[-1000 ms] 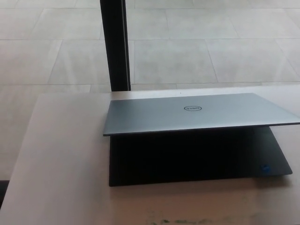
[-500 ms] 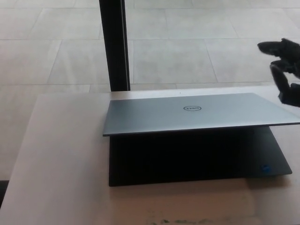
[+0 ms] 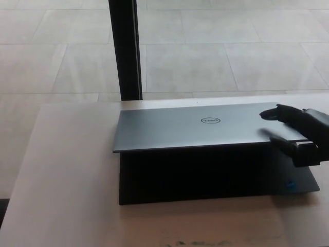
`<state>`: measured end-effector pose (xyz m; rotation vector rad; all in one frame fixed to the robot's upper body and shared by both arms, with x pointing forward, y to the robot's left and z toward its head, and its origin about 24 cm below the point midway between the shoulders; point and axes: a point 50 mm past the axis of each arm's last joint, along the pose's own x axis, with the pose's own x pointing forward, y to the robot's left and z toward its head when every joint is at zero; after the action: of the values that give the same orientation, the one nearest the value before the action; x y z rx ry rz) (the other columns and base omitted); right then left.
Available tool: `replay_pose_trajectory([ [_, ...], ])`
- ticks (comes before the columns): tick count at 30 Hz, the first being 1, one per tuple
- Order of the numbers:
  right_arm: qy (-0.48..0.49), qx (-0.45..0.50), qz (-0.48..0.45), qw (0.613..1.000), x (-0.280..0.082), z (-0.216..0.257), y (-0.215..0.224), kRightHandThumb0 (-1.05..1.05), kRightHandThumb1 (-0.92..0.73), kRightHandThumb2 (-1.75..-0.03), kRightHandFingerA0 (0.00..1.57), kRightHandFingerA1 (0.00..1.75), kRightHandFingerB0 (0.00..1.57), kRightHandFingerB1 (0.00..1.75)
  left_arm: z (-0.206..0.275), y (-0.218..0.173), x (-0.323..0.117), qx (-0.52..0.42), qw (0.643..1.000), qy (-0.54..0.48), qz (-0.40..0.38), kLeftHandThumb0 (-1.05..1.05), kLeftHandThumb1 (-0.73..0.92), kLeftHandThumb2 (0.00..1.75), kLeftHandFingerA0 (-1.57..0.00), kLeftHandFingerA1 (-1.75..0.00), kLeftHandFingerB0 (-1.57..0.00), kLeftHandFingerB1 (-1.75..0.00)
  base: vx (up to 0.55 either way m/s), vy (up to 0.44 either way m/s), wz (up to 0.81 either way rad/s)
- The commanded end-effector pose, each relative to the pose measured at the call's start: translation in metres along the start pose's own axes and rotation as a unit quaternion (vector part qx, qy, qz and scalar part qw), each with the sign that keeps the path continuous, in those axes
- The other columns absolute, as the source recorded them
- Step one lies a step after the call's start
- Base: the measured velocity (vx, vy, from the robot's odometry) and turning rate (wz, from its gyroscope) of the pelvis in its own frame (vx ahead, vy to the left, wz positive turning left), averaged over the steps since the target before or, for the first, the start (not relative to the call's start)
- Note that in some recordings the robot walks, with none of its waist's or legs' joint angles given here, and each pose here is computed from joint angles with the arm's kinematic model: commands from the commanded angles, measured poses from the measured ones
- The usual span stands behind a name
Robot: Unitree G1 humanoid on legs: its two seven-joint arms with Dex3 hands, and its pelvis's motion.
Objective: The robot uses its right hand to push down on the lid of a laptop kept in the middle of the desk to close it
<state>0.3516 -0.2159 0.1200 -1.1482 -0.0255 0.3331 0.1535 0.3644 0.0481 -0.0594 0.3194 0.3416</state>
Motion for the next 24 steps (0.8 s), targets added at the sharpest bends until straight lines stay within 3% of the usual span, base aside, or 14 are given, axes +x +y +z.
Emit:
replay_pose_trajectory([
  [1, 0.014, -0.105, 0.065, 0.992, -0.011, -0.021, 0.033, -0.84, -0.92, -0.73, 0.21, 0.5, 0.31, 0.34, 0.0, 0.004, 0.0, 0.012, 1.0, 0.011, 0.003, -1.05, 0.73, 1.21, 0.0, -0.29, -0.03, -0.21, 0.0, 0.0, 0.0],
  [4, 0.019, -0.128, 0.083, 0.988, -0.013, -0.029, 0.052, -0.82, -0.92, -0.71, 0.22, 0.53, 0.32, 0.35, 0.0, 0.005, -0.001, 0.013, 1.0, 0.01, 0.007, -0.96, 0.71, 1.2, 0.0, -0.34, -0.01, -0.27, 0.0, 0.0, 0.0],
  [6, 0.017, -0.136, 0.086, 0.987, -0.014, -0.031, 0.057, -0.83, -0.92, -0.71, 0.22, 0.53, 0.33, 0.36, 0.0, 0.005, -0.001, 0.013, 1.0, 0.014, 0.008, -1.03, 0.69, 1.05, 0.0, -0.35, 0.0, -0.28, 0.0, 0.0, 0.0],
  [7, 0.013, -0.139, 0.088, 0.986, -0.014, -0.031, 0.058, -0.83, -0.92, -0.7, 0.22, 0.53, 0.33, 0.36, 0.002, 0.004, -0.001, 0.01, 1.0, 0.009, 0.006, -0.94, 0.7, 1.2, 0.0, -0.35, 0.0, -0.27, 0.0, 0.0, 0.0],
  [13, -0.014, -0.196, 0.134, 0.971, -0.025, -0.037, 0.085, -0.86, -0.92, -0.69, 0.24, 0.59, 0.36, 0.4, 0.001, 0.005, 0.0, 0.012, 1.0, 0.007, 0.0, -1.04, 0.74, 1.22, -0.01, -0.33, -0.02, -0.25, 0.0, 0.0, 0.0],
  [14, -0.013, -0.203, 0.144, 0.968, -0.027, -0.038, 0.089, -0.86, -0.78, -1.19, 0.19, 0.6, 0.31, 0.53, 0.002, 0.004, -0.001, 0.021, 1.0, 0.008, 0.001, -1.03, 0.69, 0.98, 0.0, -0.41, 0.0, -0.33, 0.0, 0.0, 0.0],
  [15, -0.012, -0.207, 0.155, 0.966, -0.029, -0.039, 0.094, -0.87, -0.92, -0.71, 0.21, 0.6, 0.33, 0.4, 0.001, 0.006, -0.003, 0.022, 1.0, 0.009, 0.003, -1.0, 0.92, 0.72, 0.0, -0.42, 0.0, -0.36, 0.0, 0.0, 0.0],
  [16, -0.012, -0.207, 0.161, 0.965, -0.031, -0.039, 0.098, -0.9, -0.92, -0.78, 0.22, 0.61, 0.33, 0.42, 0.001, 0.007, -0.003, 0.023, 1.0, 0.009, 0.004, -1.01, 0.92, 0.7, 0.0, -0.44, 0.0, -0.39, 0.0, 0.0, 0.0],
  [17, -0.014, -0.206, 0.164, 0.965, -0.032, -0.04, 0.1, -0.9, -0.92, -0.78, 0.22, 0.61, 0.33, 0.42, 0.003, 0.008, -0.003, 0.023, 1.0, 0.008, 0.005, -1.01, 0.92, 0.7, 0.0, -0.44, 0.0, -0.39, 0.0, 0.0, 0.0],
  [18, -0.008, -0.206, 0.171, 0.964, -0.036, -0.044, 0.105, -0.87, -0.92, -0.72, 0.22, 0.57, 0.34, 0.41, 0.004, 0.008, -0.003, 0.015, 1.0, 0.009, 0.003, -0.92, 0.68, 1.2, 0.0, -0.37, 0.0, -0.29, 0.0, 0.0, 0.0],
  [20, -0.003, -0.202, 0.185, 0.962, -0.045, -0.048, 0.115, -0.85, -0.92, -0.71, 0.22, 0.57, 0.32, 0.4, 0.004, 0.008, -0.004, 0.019, 1.0, 0.013, 0.001, -0.92, 0.69, 1.2, 0.0, -0.37, 0.0, -0.28, 0.0, 0.0, 0.0],
  [21, -0.002, -0.204, 0.188, 0.961, -0.047, -0.05, 0.118, -0.87, -0.92, -0.7, 0.22, 0.56, 0.33, 0.4, 0.004, 0.008, -0.005, 0.02, 1.0, 0.013, 0.0, -1.02, 0.69, 0.99, 0.0, -0.39, 0.0, -0.32, 0.0, 0.0, 0.0],
  [22, 0.011, -0.208, 0.208, 0.956, -0.052, -0.055, 0.124, -0.87, -0.92, -0.73, 0.2, 0.55, 0.31, 0.39, 0.005, 0.008, -0.005, 0.02, 1.0, 0.013, 0.004, -0.9, 0.68, 1.2, 0.0, -0.39, -0.02, -0.3, 0.0, 0.0, 0.0],
  [24, 0.013, -0.209, 0.214, 0.954, -0.058, -0.059, 0.13, -0.88, -0.92, -0.76, 0.23, 0.56, 0.34, 0.4, 0.001, 0.009, -0.006, 0.02, 1.0, 0.019, 0.002, -0.91, 0.69, 1.2, 0.0, -0.39, -0.03, -0.29, 0.0, 0.0, 0.0],
])
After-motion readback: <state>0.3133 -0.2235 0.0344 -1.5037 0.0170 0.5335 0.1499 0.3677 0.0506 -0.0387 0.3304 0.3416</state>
